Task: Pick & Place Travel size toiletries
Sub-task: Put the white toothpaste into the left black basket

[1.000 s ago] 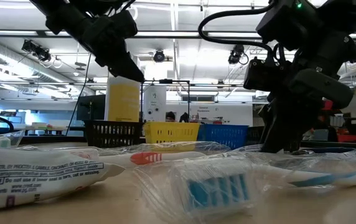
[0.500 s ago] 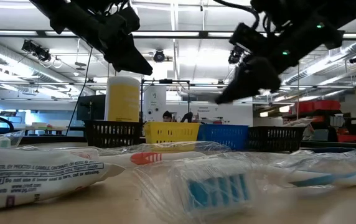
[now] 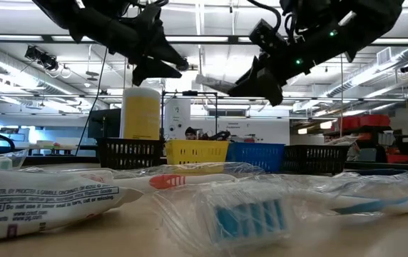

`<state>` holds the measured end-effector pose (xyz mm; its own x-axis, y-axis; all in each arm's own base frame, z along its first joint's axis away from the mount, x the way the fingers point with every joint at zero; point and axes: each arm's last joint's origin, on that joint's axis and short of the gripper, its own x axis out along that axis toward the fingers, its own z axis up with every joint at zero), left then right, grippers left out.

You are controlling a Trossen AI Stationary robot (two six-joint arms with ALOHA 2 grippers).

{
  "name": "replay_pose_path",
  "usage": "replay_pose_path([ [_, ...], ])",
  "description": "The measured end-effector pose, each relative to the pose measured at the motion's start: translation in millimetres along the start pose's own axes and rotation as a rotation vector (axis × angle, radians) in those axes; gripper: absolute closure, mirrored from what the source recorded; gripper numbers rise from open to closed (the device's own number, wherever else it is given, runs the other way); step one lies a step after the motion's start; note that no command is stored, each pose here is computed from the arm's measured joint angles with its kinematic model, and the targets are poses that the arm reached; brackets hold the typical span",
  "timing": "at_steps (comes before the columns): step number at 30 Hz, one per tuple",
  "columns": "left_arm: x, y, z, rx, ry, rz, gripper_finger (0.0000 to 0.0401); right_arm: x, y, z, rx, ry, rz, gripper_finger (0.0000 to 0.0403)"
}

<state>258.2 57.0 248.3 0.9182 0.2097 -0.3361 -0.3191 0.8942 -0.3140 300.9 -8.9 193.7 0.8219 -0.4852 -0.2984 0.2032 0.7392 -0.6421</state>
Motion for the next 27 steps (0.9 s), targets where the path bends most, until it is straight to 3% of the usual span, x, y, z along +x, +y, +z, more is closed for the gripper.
replay_pose_path([
  [5,0,2,6,-0.025,-0.041,-0.044,0.0217,4,-13,3,0.010,-0.045,-0.088,0.0291],
  [10,5,4,8,-0.025,-0.078,-0.029,0.0223,7,-19,6,-0.013,-0.086,-0.065,0.0291],
  [18,12,13,9,-0.039,-0.101,0.045,0.0227,11,-30,13,0.007,-0.063,-0.130,0.0291],
  [27,16,11,14,-0.033,-0.156,-0.027,0.0232,12,-31,13,0.019,-0.087,-0.103,0.0291],
])
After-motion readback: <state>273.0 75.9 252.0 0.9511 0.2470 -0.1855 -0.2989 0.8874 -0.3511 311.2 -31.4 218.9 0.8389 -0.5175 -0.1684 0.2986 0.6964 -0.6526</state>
